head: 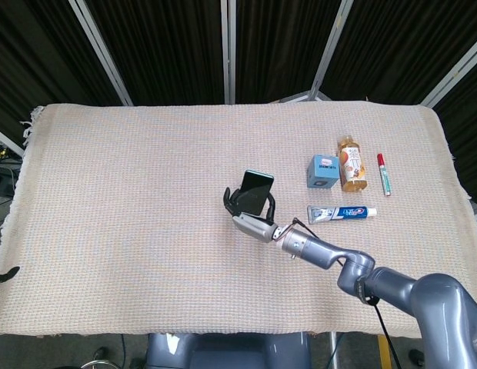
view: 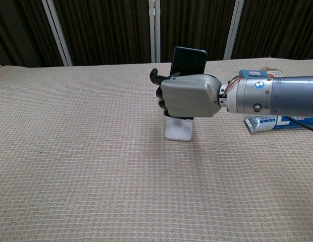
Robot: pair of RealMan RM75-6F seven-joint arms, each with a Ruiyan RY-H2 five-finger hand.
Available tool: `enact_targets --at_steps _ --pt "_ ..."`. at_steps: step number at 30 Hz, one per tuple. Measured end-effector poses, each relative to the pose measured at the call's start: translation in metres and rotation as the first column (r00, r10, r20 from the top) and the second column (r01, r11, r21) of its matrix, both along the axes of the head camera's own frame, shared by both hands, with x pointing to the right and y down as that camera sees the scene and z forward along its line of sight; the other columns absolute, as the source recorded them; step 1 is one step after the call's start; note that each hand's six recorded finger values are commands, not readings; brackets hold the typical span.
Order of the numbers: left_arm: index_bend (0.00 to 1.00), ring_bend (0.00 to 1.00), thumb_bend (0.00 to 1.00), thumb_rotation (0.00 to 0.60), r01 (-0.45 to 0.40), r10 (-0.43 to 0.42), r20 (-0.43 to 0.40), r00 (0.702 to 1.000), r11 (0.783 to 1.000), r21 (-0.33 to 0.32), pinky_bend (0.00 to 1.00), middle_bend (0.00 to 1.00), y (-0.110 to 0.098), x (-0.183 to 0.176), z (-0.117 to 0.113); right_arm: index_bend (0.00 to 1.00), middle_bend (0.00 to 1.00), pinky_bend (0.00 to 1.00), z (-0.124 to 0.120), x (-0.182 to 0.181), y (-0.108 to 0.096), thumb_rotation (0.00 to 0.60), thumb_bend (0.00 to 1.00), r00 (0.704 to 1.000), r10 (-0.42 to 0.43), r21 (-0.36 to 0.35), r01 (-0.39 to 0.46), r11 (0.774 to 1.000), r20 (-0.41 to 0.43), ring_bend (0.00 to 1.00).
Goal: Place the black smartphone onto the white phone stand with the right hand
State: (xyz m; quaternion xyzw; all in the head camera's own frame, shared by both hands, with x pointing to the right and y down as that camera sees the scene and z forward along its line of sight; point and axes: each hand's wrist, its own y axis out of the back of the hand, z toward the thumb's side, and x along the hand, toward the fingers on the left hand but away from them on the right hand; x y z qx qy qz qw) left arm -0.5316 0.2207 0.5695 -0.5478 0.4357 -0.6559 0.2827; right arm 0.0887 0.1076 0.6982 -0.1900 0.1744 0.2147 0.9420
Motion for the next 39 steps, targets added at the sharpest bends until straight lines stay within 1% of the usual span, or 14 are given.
enact_targets --at_steps 3,5,8,10,12,14,24,27,30,33,35,36,37,39 --pt "0.0 0.0 0.0 0.6 -0.001 0.001 0.0 1.0 1.0 -0.002 0.0 0.0 0.0 0.0 0.0 0.52 0.53 0.25 0.002 -0.001 0.001 0.6 0.09 1.0 0.001 -0.005 -0.001 1.0 0.002 0.51" --pt "0.0 0.0 0.0 0.6 0.0 0.0 0.0 1.0 1.0 -0.002 0.0 0.0 0.0 0.0 0.001 0.5 0.5 0.23 0.002 -0.001 0.001 0.6 0.09 1.0 0.001 -0.008 -0.001 1.0 0.002 0.49" --pt "0.0 0.0 0.0 0.6 0.0 0.0 0.001 1.0 1.0 -0.003 0.0 0.0 0.0 0.0 0.001 0.34 0.33 0.17 0.004 0.0 0.002 0.6 0.09 1.0 0.004 -0.014 -0.004 1.0 0.001 0.41" --pt "0.0 0.0 0.0 0.6 0.002 -0.002 0.001 1.0 1.0 -0.004 0.0 0.0 0.0 0.0 0.001 0.27 0.23 0.15 0.005 0.0 0.003 0.6 0.09 1.0 0.009 -0.022 -0.009 1.0 0.001 0.36" --pt "0.0 0.0 0.0 0.6 0.002 -0.002 0.001 1.0 1.0 -0.005 0.0 0.0 0.0 0.0 0.001 0.21 0.19 0.13 0.005 0.001 0.003 0.6 0.09 1.0 0.013 -0.026 -0.012 1.0 0.002 0.34" --pt "0.0 0.0 0.0 0.6 0.001 -0.001 0.001 1.0 1.0 -0.006 0.0 0.0 0.0 0.0 0.002 0.18 0.17 0.12 0.005 0.001 0.003 0.6 0.09 1.0 0.018 -0.028 -0.018 0.999 0.008 0.34" --pt "0.0 0.0 0.0 0.6 -0.006 0.006 -0.008 1.0 1.0 -0.003 0.0 0.0 0.0 0.003 0.0 0.16 0.17 0.12 -0.009 0.006 -0.002 0.6 0.09 0.997 0.058 -0.015 -0.057 0.998 0.055 0.34" --pt "0.0 0.0 0.0 0.6 -0.011 0.011 -0.015 1.0 1.0 -0.001 0.0 0.0 0.0 0.005 -0.001 0.16 0.17 0.12 -0.02 0.01 -0.005 0.6 0.09 0.993 0.081 -0.019 -0.08 0.997 0.088 0.34" --pt "0.0 0.0 0.0 0.6 -0.016 0.016 -0.022 1.0 1.0 0.003 0.0 0.0 0.0 0.006 -0.002 0.16 0.18 0.12 -0.036 0.016 -0.008 0.6 0.09 0.98 0.134 -0.038 -0.13 0.991 0.149 0.34" --pt "0.0 0.0 0.0 0.6 -0.022 0.022 -0.028 0.999 1.0 0.008 0.0 0.0 0.0 0.008 -0.003 0.16 0.19 0.11 -0.054 0.022 -0.012 0.6 0.09 0.951 0.208 -0.079 -0.195 0.978 0.229 0.34" --pt "0.0 0.0 0.0 0.6 -0.028 0.028 -0.034 0.999 1.0 0.013 0.0 0.0 0.0 0.01 -0.005 0.16 0.18 0.09 -0.07 0.027 -0.015 0.6 0.08 0.914 0.272 -0.131 -0.243 0.961 0.302 0.34" --pt "0.0 0.0 0.0 0.6 -0.031 0.032 -0.035 0.999 0.999 0.015 0.0 0.0 0.0 0.011 -0.005 0.16 0.17 0.08 -0.078 0.03 -0.017 0.6 0.08 0.892 0.303 -0.157 -0.265 0.952 0.336 0.34" --pt "0.0 0.0 0.0 0.6 -0.037 0.038 -0.038 0.999 0.999 0.02 0.0 0.0 -0.001 0.012 -0.006 0.15 0.15 0.05 -0.088 0.035 -0.018 0.6 0.08 0.858 0.347 -0.197 -0.292 0.936 0.379 0.32" --pt "0.0 0.0 0.0 0.6 -0.049 0.05 -0.043 0.998 0.998 0.029 0.0 0.0 -0.001 0.015 -0.009 0.14 0.1 0.02 -0.103 0.044 -0.019 0.6 0.07 0.799 0.418 -0.268 -0.329 0.906 0.433 0.25"
